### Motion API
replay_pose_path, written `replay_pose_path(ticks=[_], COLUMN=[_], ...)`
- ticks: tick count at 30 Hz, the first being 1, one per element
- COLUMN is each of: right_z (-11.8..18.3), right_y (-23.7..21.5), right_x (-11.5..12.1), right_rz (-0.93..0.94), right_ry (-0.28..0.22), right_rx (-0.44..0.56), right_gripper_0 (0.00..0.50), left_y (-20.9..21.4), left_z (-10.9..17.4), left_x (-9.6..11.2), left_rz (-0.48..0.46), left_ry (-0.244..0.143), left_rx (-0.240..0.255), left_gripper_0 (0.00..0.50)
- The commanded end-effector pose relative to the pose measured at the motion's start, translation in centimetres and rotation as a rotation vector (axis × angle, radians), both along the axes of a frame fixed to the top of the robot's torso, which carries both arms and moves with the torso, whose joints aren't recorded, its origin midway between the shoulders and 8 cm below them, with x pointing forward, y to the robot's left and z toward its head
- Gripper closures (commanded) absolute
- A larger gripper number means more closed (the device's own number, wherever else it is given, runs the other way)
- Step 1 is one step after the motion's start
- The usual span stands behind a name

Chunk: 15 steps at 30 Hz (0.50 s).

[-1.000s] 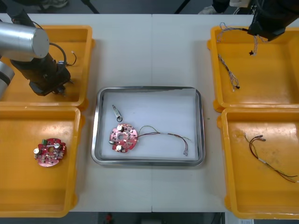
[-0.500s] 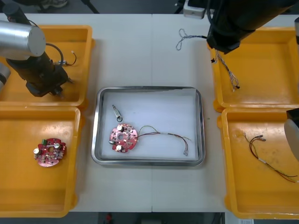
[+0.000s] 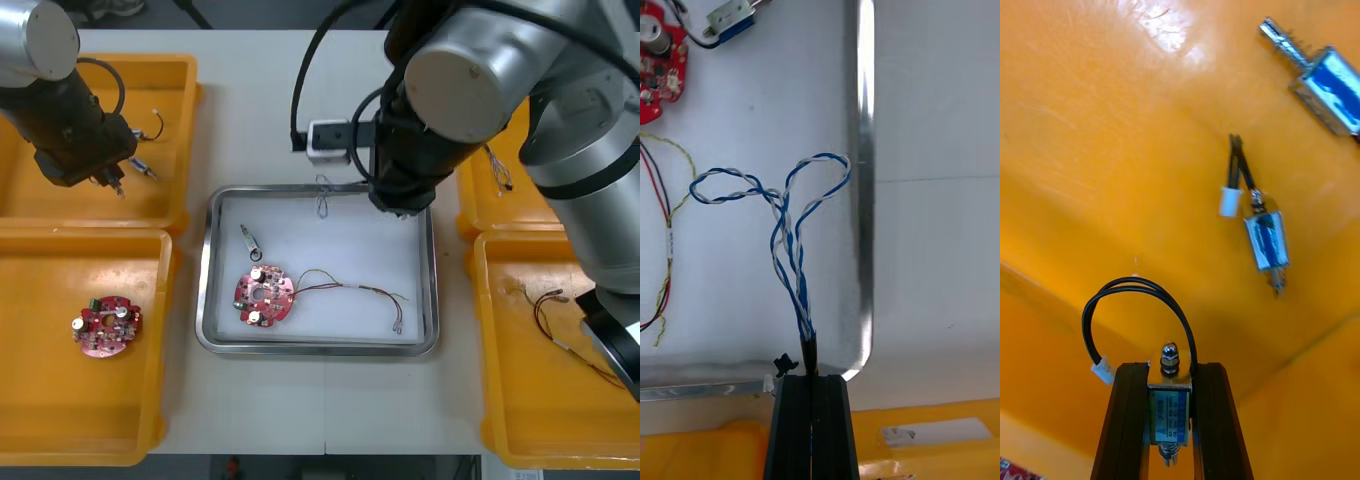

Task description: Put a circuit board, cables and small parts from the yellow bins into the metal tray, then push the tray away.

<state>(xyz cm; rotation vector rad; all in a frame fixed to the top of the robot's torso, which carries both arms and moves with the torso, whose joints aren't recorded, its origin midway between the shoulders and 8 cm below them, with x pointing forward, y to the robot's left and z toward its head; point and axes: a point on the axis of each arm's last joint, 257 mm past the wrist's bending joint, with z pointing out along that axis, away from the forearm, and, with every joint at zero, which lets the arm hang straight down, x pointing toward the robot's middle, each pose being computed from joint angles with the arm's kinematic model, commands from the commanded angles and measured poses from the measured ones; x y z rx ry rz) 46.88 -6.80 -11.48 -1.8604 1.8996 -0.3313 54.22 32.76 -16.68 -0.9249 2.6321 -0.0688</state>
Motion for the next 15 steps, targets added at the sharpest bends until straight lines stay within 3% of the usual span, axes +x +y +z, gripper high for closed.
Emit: replay_pose_path(ticks=[1,5,15], right_z=[-3.2,-5.0,-7.9], right_y=[0.4,0.6,3.1], right_x=[-1.4,-0.8,1.7], right_rz=[0.016,0.020,0.070], right_ry=[0.002,-0.025,-0.095], right_rx=[-0.087,-0.126,-0.100], right_gripper_0=[0.500,0.500,0.500], left_y=[0.5,-0.4,-2.1], left_z=[5.2,6.1,8.1], left_x=[0.3,-0.2,-1.3], left_rz=[-0.091,-0.131,-0.260], left_ry=[-0.077,-0.086,-0.103], left_rx=[0.063,0.071,0.097], left_gripper_0=[0.500,0.500,0.500])
